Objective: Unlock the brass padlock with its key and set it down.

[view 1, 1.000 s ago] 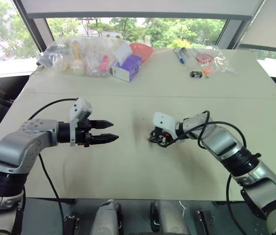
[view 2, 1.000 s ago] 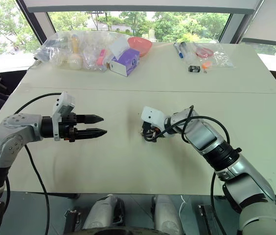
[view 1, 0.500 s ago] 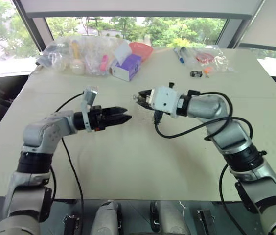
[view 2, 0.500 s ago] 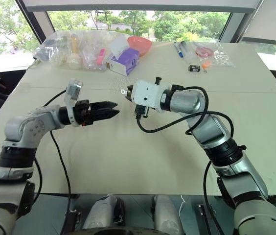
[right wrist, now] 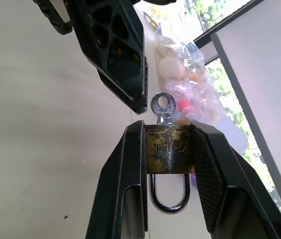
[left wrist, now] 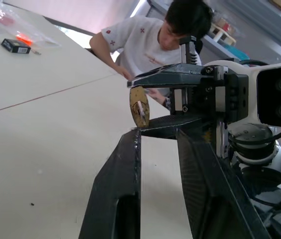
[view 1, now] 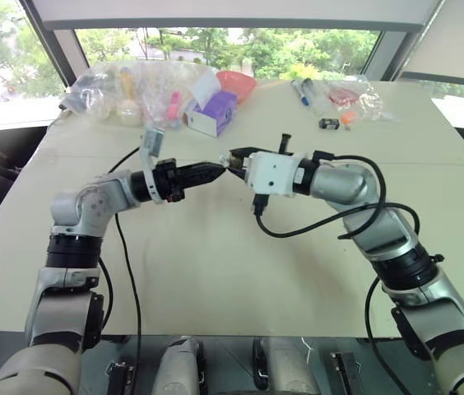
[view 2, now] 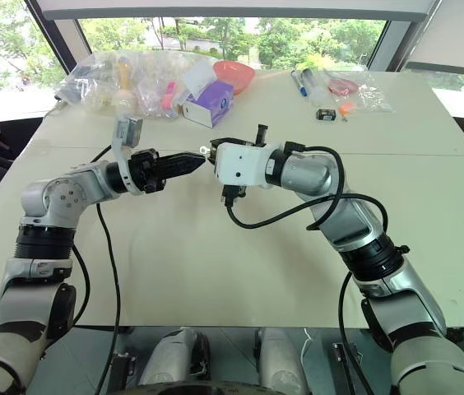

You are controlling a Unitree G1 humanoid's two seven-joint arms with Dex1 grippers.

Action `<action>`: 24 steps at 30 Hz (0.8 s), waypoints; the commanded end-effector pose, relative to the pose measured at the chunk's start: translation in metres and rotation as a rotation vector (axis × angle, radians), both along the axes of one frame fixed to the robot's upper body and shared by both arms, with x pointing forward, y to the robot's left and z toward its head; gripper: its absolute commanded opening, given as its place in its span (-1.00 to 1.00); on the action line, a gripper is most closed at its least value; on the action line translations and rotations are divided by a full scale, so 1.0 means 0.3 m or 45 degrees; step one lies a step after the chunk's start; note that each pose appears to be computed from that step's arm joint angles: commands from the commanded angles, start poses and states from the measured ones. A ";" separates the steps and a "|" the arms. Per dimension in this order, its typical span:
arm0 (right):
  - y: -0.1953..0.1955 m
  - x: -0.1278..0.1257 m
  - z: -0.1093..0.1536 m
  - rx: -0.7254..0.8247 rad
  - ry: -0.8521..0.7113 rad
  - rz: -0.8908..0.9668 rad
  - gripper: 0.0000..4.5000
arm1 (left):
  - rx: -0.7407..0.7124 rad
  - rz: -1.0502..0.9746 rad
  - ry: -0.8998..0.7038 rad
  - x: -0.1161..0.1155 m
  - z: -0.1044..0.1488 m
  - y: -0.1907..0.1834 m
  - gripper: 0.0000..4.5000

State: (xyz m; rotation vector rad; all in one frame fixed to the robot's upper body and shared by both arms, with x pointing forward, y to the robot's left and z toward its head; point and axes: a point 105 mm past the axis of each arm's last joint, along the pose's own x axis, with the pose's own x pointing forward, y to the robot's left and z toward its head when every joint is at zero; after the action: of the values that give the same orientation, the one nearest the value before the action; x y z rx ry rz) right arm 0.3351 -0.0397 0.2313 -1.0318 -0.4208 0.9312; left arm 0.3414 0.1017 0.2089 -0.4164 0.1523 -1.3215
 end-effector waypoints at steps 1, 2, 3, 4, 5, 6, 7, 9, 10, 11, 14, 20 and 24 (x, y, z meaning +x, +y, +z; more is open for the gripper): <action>0.005 -0.011 0.038 0.022 -0.068 0.019 -0.69 | -0.030 0.017 -0.076 0.014 0.057 -0.004 -0.37; 0.007 -0.014 0.034 0.018 -0.067 0.024 -0.69 | -0.030 0.026 -0.075 0.020 0.055 -0.005 -0.37; 0.008 -0.016 0.030 0.013 -0.064 0.029 -0.69 | -0.036 0.030 -0.074 0.024 0.056 -0.007 -0.37; 0.008 -0.017 0.027 0.010 -0.062 0.031 -0.69 | -0.040 0.032 -0.073 0.026 0.056 -0.009 -0.37; 0.008 -0.017 0.025 0.008 -0.060 0.033 -0.69 | -0.040 0.034 -0.074 0.029 0.055 -0.011 -0.37; 0.009 -0.018 0.022 0.006 -0.058 0.034 -0.69 | -0.049 0.035 -0.078 0.032 0.059 -0.014 -0.37; 0.009 -0.018 0.020 0.006 -0.057 0.035 -0.69 | -0.055 0.036 -0.080 0.034 0.061 -0.017 -0.37; 0.007 -0.017 0.015 0.004 -0.052 0.030 -0.69 | -0.064 0.038 -0.080 0.037 0.066 -0.019 -0.37; 0.005 -0.015 0.012 0.001 -0.051 0.027 -0.69 | -0.063 0.037 -0.079 0.037 0.066 -0.019 -0.37; 0.004 -0.014 0.011 -0.001 -0.050 0.025 -0.69 | -0.062 0.036 -0.079 0.038 0.065 -0.019 -0.37; 0.003 -0.014 0.010 0.001 -0.049 0.022 -0.69 | -0.042 0.015 -0.077 0.030 0.053 -0.022 -0.63; -0.001 -0.007 0.013 0.007 -0.053 0.007 -0.69 | 0.082 -0.006 -0.089 0.012 0.003 -0.018 -0.98; -0.002 -0.004 0.013 0.008 -0.053 0.002 -0.69 | 0.125 -0.007 -0.107 0.007 -0.009 -0.007 -0.98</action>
State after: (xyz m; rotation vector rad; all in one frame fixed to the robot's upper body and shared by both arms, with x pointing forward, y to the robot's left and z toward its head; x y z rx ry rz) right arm 0.3301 -0.0334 0.2186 -1.0544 -0.4189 0.9756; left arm 0.3496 0.0998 0.2080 -0.3307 0.1366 -1.3025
